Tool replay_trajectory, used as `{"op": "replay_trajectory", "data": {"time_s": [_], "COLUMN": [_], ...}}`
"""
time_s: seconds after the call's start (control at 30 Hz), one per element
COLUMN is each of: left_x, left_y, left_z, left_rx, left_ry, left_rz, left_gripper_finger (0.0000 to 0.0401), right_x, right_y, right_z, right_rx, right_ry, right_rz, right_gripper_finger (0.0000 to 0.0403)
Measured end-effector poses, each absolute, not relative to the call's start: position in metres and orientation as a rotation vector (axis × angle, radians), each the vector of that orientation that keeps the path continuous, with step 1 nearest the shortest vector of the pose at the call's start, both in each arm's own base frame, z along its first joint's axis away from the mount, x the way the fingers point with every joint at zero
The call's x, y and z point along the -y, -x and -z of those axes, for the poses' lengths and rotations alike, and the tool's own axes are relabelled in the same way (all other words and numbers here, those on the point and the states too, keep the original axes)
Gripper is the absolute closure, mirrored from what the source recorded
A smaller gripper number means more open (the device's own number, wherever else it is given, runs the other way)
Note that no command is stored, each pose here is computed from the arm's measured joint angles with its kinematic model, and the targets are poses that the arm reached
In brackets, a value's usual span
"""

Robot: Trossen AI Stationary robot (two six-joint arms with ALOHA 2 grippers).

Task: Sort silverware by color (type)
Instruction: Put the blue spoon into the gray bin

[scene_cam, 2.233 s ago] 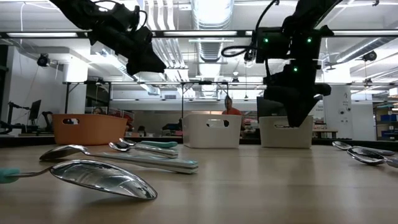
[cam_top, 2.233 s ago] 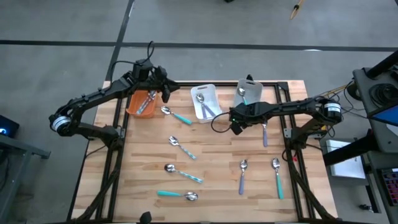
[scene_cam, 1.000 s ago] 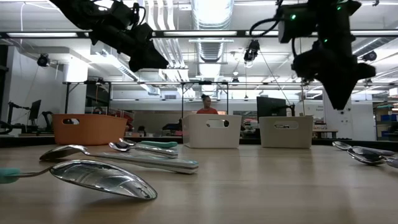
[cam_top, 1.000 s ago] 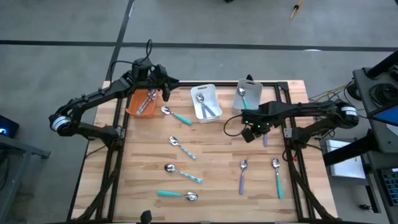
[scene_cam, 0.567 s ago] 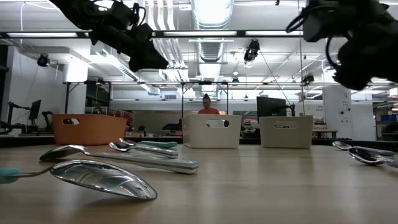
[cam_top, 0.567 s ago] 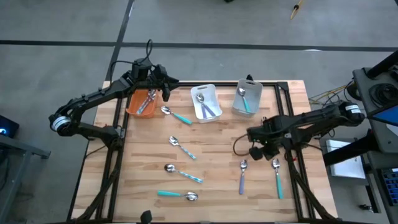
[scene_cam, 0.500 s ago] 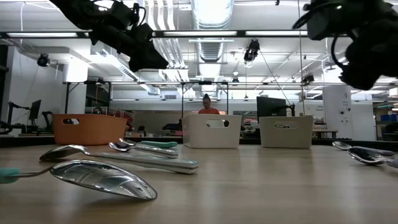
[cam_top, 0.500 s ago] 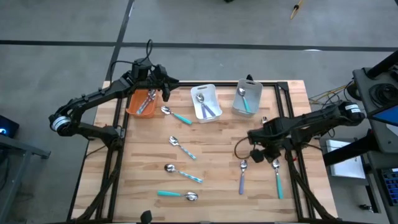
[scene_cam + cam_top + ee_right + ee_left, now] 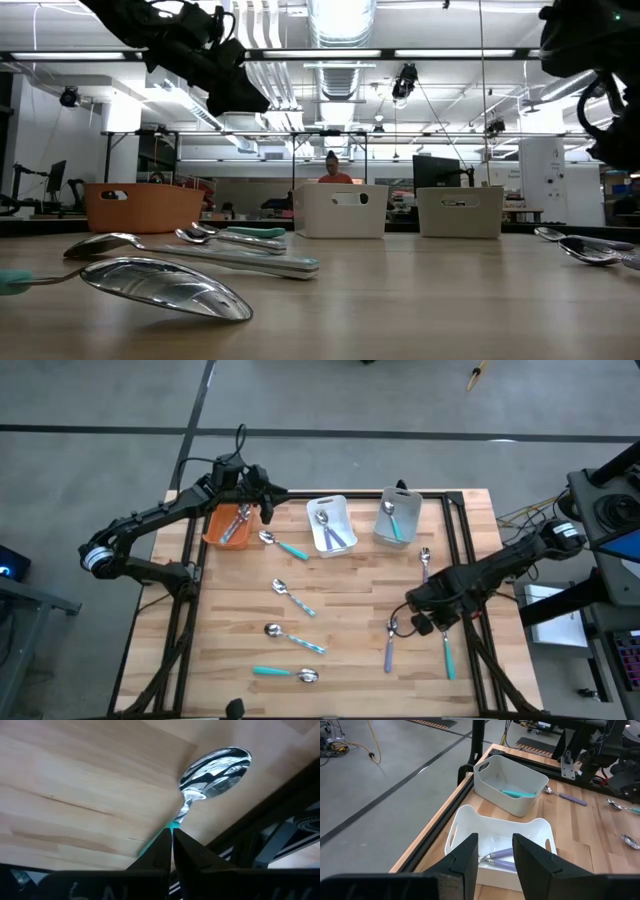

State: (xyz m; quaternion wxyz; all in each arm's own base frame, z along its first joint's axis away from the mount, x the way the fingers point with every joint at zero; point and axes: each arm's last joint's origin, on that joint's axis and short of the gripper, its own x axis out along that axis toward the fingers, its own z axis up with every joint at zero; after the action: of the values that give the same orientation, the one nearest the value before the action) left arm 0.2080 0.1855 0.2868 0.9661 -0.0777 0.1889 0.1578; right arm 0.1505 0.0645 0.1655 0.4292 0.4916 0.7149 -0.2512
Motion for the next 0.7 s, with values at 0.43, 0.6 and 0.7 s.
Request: {"op": "replay_trajectory", "data": {"time_s": [0.43,0.6,0.7], "left_x": [-0.185,-0.185,-0.185], "left_y": [-0.208,-0.208,-0.208], "left_z": [-0.286,-0.286,-0.286], "left_rx": [-0.387,-0.387,-0.387], "left_ry": [0.161,0.161,0.161], "left_rz": [-0.319,-0.319,-0.319], "left_gripper_finger": [0.0299,0.0299,0.0299], "right_x": [-0.059,-0.062,-0.068], "right_y": [-0.133,-0.133,-0.132], "right_z": [-0.151,-0.152,-0.152], "right_rx": [-1.738,-1.735,-1.766], "right_ry": [-1.323,-1.359,-1.373], "right_rz": [0.727,0.739,0.735], "right_gripper_finger": [0.0377,0.0326,0.0286]}}
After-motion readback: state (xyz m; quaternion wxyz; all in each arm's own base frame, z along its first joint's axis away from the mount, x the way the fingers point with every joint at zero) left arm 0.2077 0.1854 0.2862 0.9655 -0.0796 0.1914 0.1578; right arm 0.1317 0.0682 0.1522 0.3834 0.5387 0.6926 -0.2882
